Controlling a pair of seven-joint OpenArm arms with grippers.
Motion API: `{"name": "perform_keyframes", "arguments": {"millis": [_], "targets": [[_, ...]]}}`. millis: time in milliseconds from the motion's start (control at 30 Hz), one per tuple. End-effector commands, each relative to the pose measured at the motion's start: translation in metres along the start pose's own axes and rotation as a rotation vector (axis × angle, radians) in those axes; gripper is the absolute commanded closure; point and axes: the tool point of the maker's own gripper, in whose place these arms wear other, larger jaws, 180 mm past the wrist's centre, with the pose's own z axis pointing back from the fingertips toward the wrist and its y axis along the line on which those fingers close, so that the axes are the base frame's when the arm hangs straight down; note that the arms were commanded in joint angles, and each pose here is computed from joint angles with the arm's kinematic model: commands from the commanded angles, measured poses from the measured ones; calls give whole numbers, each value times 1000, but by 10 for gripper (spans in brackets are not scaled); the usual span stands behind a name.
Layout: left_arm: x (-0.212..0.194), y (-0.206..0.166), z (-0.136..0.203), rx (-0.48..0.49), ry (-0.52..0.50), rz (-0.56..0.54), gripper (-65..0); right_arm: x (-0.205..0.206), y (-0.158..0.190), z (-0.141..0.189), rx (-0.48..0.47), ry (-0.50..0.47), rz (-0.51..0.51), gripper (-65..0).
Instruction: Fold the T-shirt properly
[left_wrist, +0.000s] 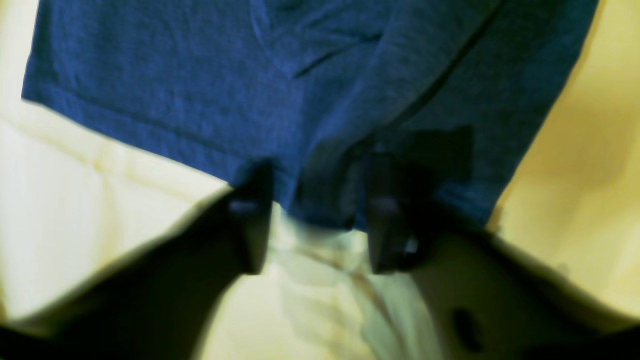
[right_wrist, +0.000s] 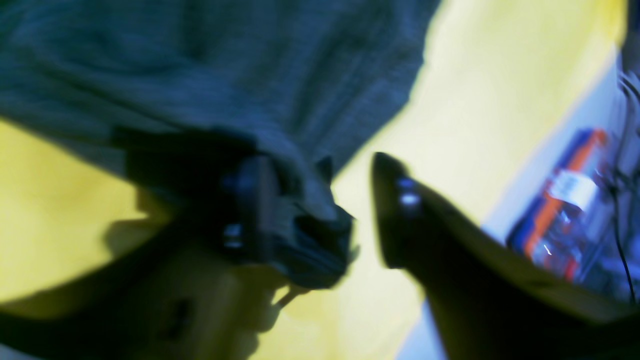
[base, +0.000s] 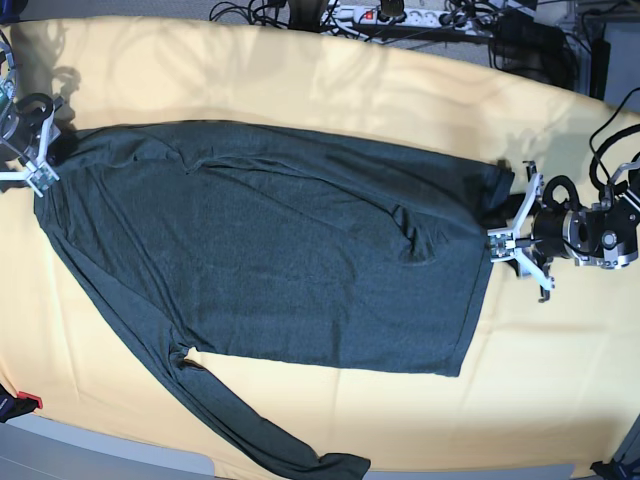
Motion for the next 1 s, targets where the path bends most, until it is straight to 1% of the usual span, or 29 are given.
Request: {"name": "perform_keyframes", "arguments": {"millis": [0,33,133,233,300,433,500,533,567,600,633,667,700,733,833,967], "targets": [[-8,15,14,45,28,1,-404,3,-17,3,-50,-2,4,-386],[-14,15,16,46,50,4,-416,1,-21,3,-67,11,-8,-386],[-23,19,18,61,102,19,-416,-1,-27,4,-100,19,-26,-386],[-19,19,19,53,87,49,-416,-2,-42,6,-181,28,-22,-386],[-18,18,19,47,83,62,-416,-3,-53,8,-234,39,-54,-379],[-18,15,19,32,78,86,-416,-15,-57,10,-264,103,-106,-297],[-17,16,19,37,76,94,-415,-20,-56,10,-258,129,-106,-268],[-16,16,18,39,71,96,-406,-19,-54,10,-244,129,-93,-237],[-15,16,18,36,65,99,-366,-19,-51,9,-229,128,-80,-184],[-14,15,18,32,62,99,-303,-18,-50,8,-220,124,-72,-110],[-12,14,18,25,58,94,-214,-17,-49,8,-214,118,-72,-22],[-12,12,18,20,59,90,-110,-15,-49,8,-213,108,-75,0],[-11,12,18,17,61,86,-17,-13,-48,8,-209,94,-77,0],[-11,11,18,16,64,85,0,-11,-47,7,-201,83,-84,0],[-10,10,18,10,58,95,0,-6,-34,5,-127,63,-82,0],[-7,8,18,-1,40,112,0,6,-5,5,28,18,-44,0]]}}
